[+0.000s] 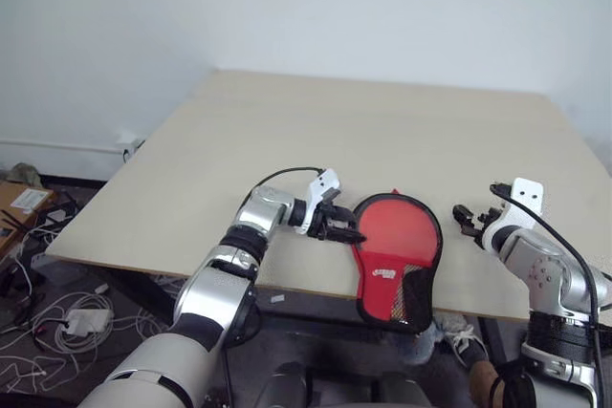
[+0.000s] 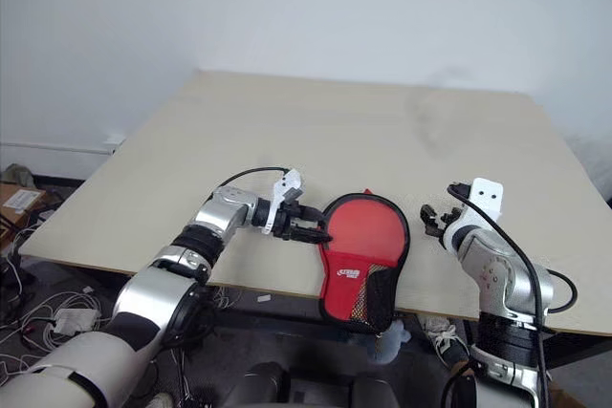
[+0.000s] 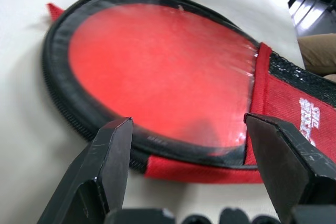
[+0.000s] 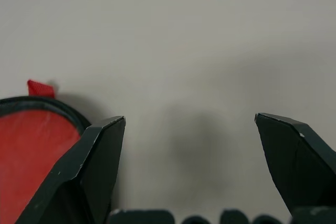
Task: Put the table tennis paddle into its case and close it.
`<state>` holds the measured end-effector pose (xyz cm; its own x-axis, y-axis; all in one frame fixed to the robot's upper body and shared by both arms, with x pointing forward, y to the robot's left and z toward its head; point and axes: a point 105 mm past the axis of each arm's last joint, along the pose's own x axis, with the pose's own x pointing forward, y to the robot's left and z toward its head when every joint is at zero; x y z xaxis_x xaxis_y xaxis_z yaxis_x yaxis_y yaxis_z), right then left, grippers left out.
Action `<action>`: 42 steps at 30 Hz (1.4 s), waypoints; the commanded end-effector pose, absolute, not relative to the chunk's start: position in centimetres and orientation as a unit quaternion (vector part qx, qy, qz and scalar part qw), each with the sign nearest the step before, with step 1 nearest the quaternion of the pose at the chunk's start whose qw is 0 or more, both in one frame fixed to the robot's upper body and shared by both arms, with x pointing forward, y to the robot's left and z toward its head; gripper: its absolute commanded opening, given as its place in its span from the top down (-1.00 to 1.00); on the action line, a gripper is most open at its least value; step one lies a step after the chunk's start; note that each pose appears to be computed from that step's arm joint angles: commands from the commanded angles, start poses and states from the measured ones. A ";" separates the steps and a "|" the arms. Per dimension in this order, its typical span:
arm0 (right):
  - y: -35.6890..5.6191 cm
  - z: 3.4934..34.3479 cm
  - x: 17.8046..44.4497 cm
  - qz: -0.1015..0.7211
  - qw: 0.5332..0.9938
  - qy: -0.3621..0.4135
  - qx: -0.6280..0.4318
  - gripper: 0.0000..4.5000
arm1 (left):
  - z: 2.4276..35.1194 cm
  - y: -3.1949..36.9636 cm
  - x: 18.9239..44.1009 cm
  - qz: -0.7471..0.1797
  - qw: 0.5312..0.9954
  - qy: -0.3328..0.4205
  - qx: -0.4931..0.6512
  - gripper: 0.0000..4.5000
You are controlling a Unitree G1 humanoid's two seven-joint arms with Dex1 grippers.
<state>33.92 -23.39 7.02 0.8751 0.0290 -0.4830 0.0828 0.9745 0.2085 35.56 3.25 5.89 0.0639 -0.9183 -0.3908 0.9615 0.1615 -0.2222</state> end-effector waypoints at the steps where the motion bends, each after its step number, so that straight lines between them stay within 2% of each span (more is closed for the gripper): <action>1: -21.6 8.3 34.8 0.038 0.966 0.235 0.104 -0.91 | 7.2 3.3 36.2 -0.637 0.744 0.195 0.051 -0.59; 7: -18.2 8.4 35.8 0.118 0.957 0.235 0.126 -0.91 | 7.2 4.5 36.3 -0.618 0.761 0.191 0.046 -0.59; 13: -16.1 6.7 35.6 0.154 0.947 0.263 0.104 -0.91 | 7.6 5.4 36.7 -0.599 0.779 0.184 0.035 -0.59; 17: -15.9 5.2 35.1 0.161 0.940 0.289 0.084 -0.50 | 7.4 5.6 36.7 -0.592 0.783 0.188 0.043 -0.59; 23: -14.4 5.7 34.8 0.192 0.938 0.272 0.099 0.44 | 7.2 6.4 36.7 -0.583 0.788 0.195 0.045 -0.59; 27: -14.8 5.9 35.2 0.175 0.942 0.262 0.117 0.95 | 6.9 6.1 36.5 -0.582 0.787 0.200 0.045 -0.59; 31: -15.2 7.1 35.9 0.156 0.951 0.228 0.139 0.98 | 7.0 6.0 36.7 -0.582 0.787 0.201 0.047 -0.59; 37: -18.5 9.7 38.3 0.041 0.972 0.156 0.170 0.98 | 7.1 6.1 36.7 -0.583 0.785 0.202 0.044 -0.59; 42: -23.5 12.2 39.9 -0.090 0.974 0.101 0.181 0.98 | 7.0 5.9 36.5 -0.587 0.782 0.204 0.040 -0.59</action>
